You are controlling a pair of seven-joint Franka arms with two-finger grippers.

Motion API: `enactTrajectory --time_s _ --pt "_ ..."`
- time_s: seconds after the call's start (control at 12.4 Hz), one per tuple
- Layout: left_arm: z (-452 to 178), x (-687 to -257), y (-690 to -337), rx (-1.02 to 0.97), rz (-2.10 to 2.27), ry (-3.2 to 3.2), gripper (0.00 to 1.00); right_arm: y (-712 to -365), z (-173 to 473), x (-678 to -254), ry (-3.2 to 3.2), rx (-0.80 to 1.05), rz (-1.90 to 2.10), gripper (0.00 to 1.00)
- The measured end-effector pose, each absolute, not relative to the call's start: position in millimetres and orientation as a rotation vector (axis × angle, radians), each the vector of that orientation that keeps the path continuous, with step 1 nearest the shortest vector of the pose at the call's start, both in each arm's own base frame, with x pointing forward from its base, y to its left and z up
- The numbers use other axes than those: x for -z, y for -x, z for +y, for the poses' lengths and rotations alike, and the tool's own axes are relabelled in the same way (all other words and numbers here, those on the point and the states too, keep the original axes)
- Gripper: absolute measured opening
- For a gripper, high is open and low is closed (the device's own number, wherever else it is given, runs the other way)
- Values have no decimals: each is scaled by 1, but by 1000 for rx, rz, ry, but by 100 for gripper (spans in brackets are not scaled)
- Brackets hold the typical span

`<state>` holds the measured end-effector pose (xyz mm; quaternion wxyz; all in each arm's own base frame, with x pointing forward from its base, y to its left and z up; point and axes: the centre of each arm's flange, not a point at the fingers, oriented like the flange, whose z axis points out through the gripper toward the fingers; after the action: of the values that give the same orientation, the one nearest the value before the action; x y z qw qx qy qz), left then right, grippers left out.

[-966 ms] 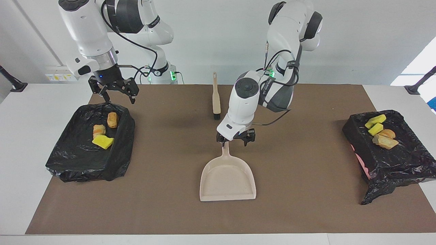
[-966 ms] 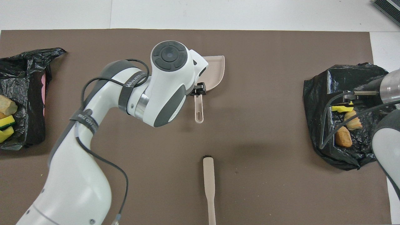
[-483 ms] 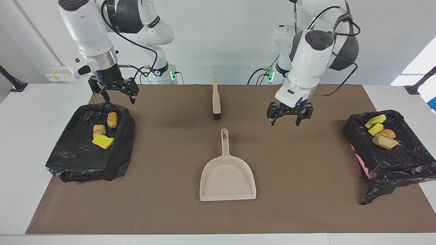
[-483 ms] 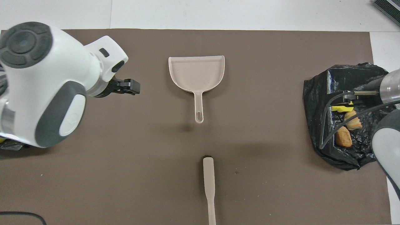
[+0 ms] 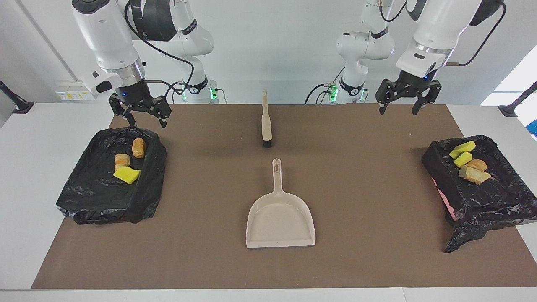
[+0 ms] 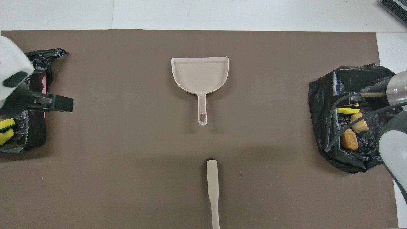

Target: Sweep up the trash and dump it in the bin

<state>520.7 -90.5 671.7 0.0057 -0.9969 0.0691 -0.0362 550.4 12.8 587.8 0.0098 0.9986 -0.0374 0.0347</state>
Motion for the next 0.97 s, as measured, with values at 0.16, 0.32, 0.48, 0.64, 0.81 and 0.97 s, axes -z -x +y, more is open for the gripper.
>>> enactTrajectory --time_s 0.16,0.32,0.48,0.64,0.81,0.97 --pt "-74 -690 -518 109 222 3123 100 -550 13 -588 -3118 -108 -117 100" --pt "-68 -694 -527 96 203 3138 100 -550 13 -588 -3118 -108 -117 100" --pt "-59 -693 -536 83 175 3156 100 -550 12 -588 -3118 -107 -118 100" --pt "-57 -695 -535 82 168 3159 100 -546 12 -584 -3116 -45 -124 100" --pt "-56 -695 -532 64 168 3159 100 -543 12 -582 -3115 -7 -127 100" --pt "-56 -694 -530 59 166 3159 100 -539 11 -586 -3114 14 -128 100"
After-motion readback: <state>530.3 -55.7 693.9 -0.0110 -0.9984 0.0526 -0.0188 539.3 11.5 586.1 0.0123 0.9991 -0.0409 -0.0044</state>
